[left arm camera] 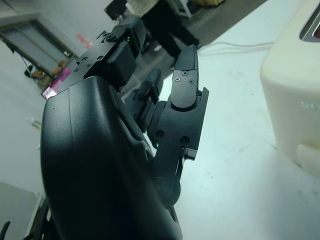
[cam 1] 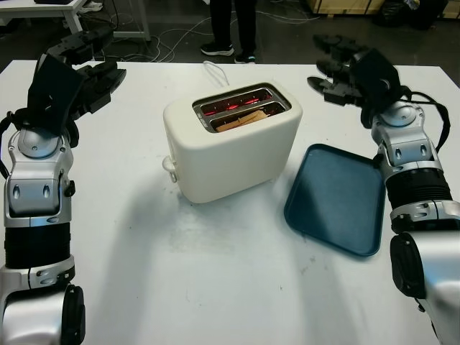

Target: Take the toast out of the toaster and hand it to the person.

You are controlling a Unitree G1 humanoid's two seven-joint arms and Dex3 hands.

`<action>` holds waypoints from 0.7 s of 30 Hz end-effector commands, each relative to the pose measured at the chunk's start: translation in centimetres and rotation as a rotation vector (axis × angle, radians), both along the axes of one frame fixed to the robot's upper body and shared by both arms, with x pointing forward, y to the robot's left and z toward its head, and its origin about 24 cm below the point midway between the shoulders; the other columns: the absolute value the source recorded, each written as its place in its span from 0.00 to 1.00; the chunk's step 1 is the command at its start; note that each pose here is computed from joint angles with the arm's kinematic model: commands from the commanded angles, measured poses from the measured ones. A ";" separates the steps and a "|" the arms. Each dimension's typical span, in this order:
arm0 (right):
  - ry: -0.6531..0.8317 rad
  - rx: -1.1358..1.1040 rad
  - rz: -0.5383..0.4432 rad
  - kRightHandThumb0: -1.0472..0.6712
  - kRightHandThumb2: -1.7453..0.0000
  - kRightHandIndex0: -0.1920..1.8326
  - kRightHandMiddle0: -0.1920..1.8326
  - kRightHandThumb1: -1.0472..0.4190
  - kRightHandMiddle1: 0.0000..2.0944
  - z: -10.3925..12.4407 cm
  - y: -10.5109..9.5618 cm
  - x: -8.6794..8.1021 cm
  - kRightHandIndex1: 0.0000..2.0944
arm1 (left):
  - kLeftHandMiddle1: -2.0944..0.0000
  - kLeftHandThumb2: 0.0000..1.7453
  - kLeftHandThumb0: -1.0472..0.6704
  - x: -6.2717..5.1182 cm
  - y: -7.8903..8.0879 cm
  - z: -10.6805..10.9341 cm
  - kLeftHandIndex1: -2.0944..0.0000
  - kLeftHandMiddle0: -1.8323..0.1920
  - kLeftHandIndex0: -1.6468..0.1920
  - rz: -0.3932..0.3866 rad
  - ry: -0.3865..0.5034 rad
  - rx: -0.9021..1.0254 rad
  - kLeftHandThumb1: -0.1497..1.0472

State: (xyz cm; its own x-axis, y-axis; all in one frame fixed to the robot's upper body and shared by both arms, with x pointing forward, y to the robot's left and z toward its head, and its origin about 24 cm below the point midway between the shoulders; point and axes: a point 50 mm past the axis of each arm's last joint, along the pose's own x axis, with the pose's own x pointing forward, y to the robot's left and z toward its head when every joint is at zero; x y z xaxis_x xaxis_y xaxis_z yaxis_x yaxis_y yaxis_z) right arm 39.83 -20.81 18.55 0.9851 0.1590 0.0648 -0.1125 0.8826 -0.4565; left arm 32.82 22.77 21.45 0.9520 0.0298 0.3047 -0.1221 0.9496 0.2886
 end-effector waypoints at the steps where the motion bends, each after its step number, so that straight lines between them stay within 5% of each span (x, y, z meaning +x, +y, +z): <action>1: -0.049 -0.012 0.001 0.51 0.83 0.29 0.29 0.09 0.01 1.1 0.0 0.2 0.02 | 0.95 0.09 0.47 0.0 -0.1 0.7 0.98 0.57 0.56 -0.008 -0.026 0.020 0.89; 21: -0.070 -0.075 0.026 0.49 0.85 0.33 0.31 0.09 0.01 1.1 0.0 0.0 0.02 | 0.93 0.11 0.44 0.2 -1.6 0.2 0.98 0.58 0.57 -0.012 -0.012 0.024 0.89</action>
